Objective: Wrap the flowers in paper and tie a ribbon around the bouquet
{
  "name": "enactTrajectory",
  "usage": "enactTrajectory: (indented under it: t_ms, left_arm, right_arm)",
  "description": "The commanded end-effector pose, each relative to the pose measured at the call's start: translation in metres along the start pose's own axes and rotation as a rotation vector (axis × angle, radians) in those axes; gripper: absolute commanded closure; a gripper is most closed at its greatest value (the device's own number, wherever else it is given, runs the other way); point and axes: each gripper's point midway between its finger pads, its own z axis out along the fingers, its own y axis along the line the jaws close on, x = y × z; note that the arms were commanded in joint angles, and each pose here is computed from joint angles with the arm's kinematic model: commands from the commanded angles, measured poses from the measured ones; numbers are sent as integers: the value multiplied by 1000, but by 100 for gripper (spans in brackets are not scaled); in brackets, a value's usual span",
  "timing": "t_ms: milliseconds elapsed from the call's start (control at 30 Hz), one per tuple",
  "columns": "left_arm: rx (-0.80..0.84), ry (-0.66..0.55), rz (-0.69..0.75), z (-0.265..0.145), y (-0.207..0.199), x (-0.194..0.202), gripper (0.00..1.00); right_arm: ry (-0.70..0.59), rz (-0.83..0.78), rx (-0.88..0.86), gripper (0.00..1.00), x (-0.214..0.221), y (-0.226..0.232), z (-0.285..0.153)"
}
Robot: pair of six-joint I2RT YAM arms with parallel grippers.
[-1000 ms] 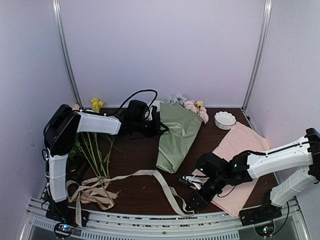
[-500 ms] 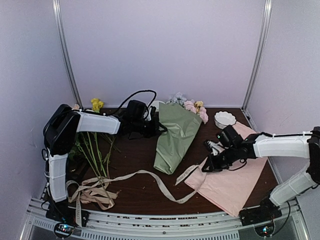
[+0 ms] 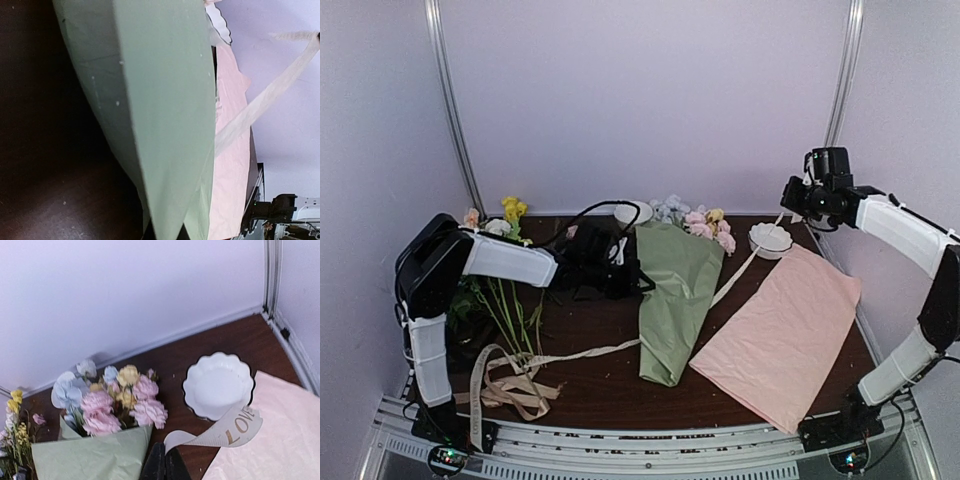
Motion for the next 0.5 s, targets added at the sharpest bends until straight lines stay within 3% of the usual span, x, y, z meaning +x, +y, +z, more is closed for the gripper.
enactTrajectory:
  t_ms: [0,100,200,367,467]
  left_arm:
    - [47,-33,67,-1,-21,5,100]
    - [26,-13,55,8,-9,14,100]
    - [13,16,66,18,-2,21,100]
    - [-5,50,55,30,7,32,100]
    - [-24,54,43,30,14,36,100]
  right_arm:
    - [-154,-34,-47,100,-58,24,-39]
    - [-209,-143,-205,100,-51,71,-72]
    - [-188,-302,-410,100,-4,130,-97]
    - [27,-449,-789,100,109,212,-118]
    - [207,-497,-845,100,181,233,-102]
